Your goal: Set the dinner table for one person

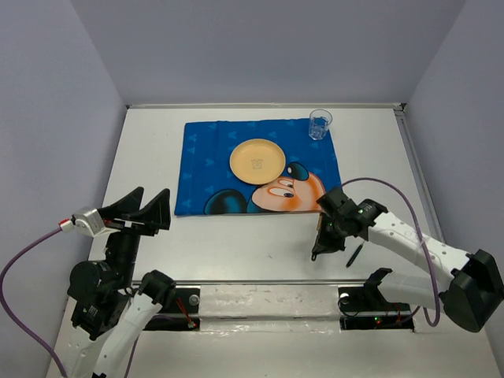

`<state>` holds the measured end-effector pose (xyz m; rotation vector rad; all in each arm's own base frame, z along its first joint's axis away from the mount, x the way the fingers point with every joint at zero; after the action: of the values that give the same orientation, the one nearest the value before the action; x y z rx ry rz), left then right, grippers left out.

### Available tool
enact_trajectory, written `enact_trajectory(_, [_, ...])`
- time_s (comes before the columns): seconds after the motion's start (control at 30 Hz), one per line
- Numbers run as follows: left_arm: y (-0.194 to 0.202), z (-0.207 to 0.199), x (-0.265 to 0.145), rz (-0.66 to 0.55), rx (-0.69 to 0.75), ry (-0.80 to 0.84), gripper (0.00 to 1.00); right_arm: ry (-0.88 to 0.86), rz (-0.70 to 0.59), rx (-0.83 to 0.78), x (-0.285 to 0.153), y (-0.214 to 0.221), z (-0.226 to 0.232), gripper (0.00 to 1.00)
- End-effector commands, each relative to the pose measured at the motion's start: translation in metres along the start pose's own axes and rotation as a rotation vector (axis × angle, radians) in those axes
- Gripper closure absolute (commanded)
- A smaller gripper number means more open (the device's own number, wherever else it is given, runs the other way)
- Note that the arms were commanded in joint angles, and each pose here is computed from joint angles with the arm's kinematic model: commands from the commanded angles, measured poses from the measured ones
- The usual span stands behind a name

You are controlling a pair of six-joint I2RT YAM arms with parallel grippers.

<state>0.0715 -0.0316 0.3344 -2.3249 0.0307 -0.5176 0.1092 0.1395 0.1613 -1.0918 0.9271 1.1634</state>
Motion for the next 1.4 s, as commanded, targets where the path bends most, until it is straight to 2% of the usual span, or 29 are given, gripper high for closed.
enact_trajectory(0.0, [-0.006,-0.004,0.002,-0.031,-0.006,0.017,0.01,-0.048,-0.152,-0.1,-0.039,-0.025,0.019,1.0])
enact_trajectory(0.07, [-0.005,-0.004,0.003,-0.026,-0.004,0.016,0.01,-0.069,-0.202,-0.236,-0.051,-0.043,0.03,1.0])
enact_trajectory(0.17, [-0.003,-0.003,0.005,-0.02,0.003,0.008,0.01,0.033,-0.255,-0.421,-0.045,-0.079,0.045,1.0])
enact_trajectory(0.3, [-0.002,-0.002,0.006,-0.016,0.005,-0.012,0.01,0.0,-0.258,-0.559,-0.025,-0.122,0.06,1.0])
enact_trajectory(0.33, [-0.001,-0.002,0.007,-0.012,0.006,-0.013,0.01,-0.023,-0.318,-0.584,-0.023,-0.138,0.064,1.0])
enact_trajectory(0.43, [0.002,-0.001,0.011,0.006,0.017,-0.023,0.01,-0.124,-0.338,-0.563,-0.005,-0.178,0.051,1.0])
enact_trajectory(0.53, [0.004,-0.001,0.012,0.017,0.02,-0.025,0.01,-0.12,-0.332,-0.545,0.015,-0.214,0.032,1.0])
enact_trajectory(0.6, [0.005,0.0,0.014,0.02,0.024,-0.033,0.01,-0.139,-0.301,-0.525,0.033,-0.228,0.021,1.0])
enact_trajectory(0.77, [0.006,0.002,0.015,0.019,0.027,-0.053,0.01,-0.171,-0.316,-0.509,0.044,-0.259,0.014,1.0])
enact_trajectory(1.1, [0.01,0.002,0.02,0.041,0.04,-0.06,0.01,-0.214,-0.26,-0.456,0.078,-0.289,0.001,1.0])
enact_trajectory(1.37, [0.011,0.003,0.022,0.045,0.046,-0.065,0.01,-0.195,-0.249,-0.418,0.076,-0.289,-0.007,1.0])
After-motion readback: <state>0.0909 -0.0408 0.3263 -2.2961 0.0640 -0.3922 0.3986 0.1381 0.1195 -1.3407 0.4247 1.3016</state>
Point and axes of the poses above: each gripper's point midway between its finger pads, its own x axis out along the fingers, its own z axis along the line the jaws close on, y = z × x, the point moved 10 cm from there along -x, back along the fingers, and after that the axes turned 14 degrees about -x, right-handed, at the moved point
